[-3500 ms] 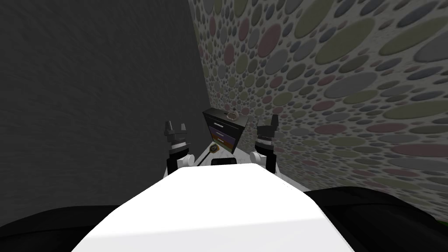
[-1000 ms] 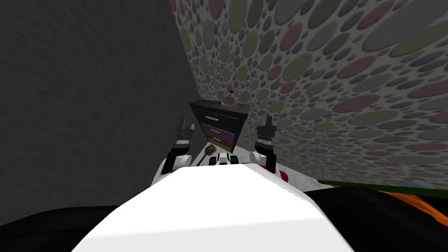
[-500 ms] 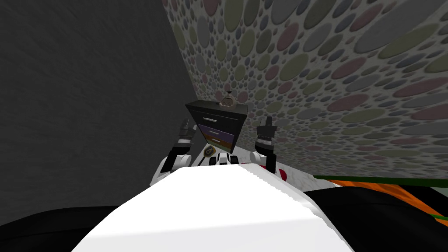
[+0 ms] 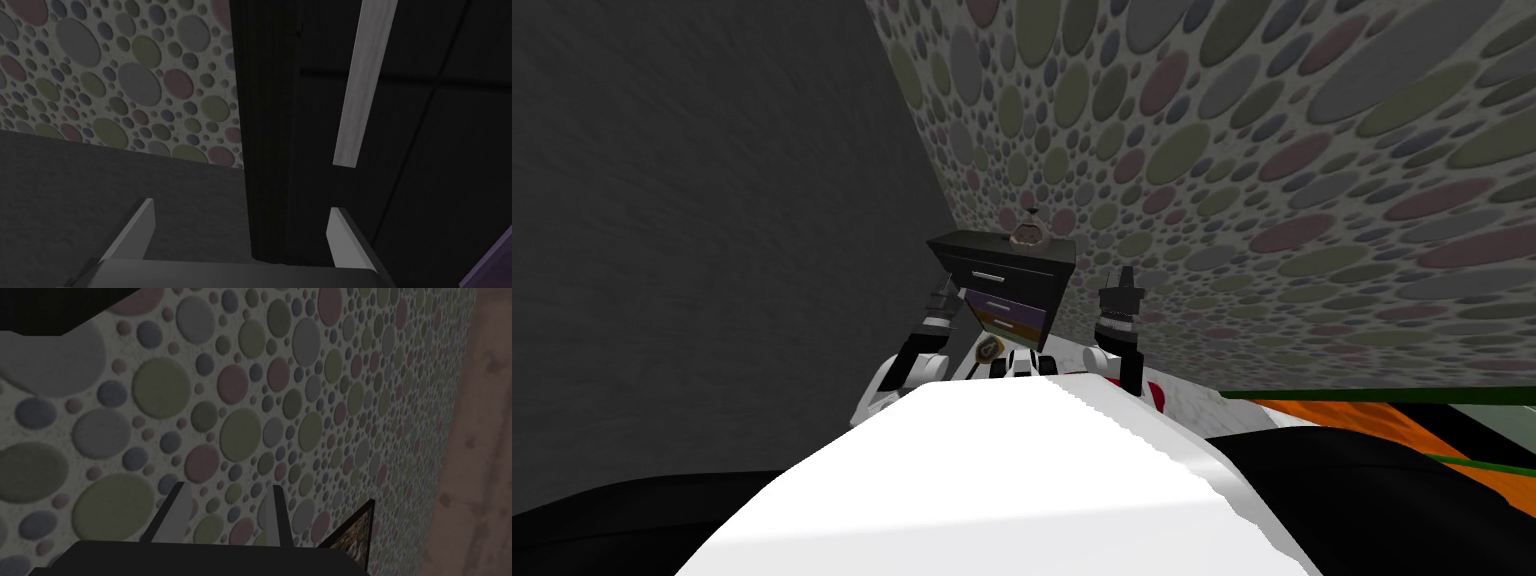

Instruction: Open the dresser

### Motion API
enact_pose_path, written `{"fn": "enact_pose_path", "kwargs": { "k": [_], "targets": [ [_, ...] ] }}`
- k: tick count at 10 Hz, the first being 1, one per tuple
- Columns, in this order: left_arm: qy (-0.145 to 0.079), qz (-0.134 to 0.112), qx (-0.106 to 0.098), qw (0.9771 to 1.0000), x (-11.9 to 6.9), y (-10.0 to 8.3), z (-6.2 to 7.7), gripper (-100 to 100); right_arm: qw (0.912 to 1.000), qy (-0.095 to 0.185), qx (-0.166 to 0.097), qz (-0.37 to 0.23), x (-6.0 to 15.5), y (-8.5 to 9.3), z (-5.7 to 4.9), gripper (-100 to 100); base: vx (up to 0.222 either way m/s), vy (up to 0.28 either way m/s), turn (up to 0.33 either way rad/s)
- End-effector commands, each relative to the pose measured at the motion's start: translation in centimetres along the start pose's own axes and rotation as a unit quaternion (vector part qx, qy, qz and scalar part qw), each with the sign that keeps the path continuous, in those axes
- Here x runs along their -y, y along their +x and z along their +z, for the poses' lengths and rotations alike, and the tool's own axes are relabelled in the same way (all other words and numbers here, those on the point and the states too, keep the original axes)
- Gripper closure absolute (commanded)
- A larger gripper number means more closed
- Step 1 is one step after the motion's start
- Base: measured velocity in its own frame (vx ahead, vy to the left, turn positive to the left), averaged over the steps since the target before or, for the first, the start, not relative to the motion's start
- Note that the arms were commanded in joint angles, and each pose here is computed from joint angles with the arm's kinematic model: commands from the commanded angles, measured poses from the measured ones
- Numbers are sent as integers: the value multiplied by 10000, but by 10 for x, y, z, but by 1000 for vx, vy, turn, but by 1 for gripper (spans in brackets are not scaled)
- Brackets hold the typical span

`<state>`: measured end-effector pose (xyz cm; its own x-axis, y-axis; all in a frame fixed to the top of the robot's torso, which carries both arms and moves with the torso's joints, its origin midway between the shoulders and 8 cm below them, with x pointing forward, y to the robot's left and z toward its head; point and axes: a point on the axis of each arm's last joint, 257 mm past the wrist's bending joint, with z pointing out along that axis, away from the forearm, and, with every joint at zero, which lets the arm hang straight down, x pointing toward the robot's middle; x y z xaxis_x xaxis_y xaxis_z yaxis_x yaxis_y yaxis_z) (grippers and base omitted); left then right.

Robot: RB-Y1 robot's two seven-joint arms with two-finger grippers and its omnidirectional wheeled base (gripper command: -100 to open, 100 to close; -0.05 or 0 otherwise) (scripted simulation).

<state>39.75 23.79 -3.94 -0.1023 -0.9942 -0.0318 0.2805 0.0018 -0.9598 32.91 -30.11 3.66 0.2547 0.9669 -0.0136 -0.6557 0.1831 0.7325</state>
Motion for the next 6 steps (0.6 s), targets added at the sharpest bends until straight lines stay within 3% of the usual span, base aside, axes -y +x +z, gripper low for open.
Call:
{"fn": "enact_pose_path", "kwargs": {
  "k": [1, 6],
  "targets": [
    [-275, 93, -128, 9995, -10, 6, 1, -100, 10000, 0, 0, 0, 0, 0, 0, 0, 35, 17, -97],
    [-858, 362, -387, 9949, -32, 15, -2, -100, 10000, 0, 0, 0, 0, 0, 0, 0, 47, 21, -100]
  ]
}}
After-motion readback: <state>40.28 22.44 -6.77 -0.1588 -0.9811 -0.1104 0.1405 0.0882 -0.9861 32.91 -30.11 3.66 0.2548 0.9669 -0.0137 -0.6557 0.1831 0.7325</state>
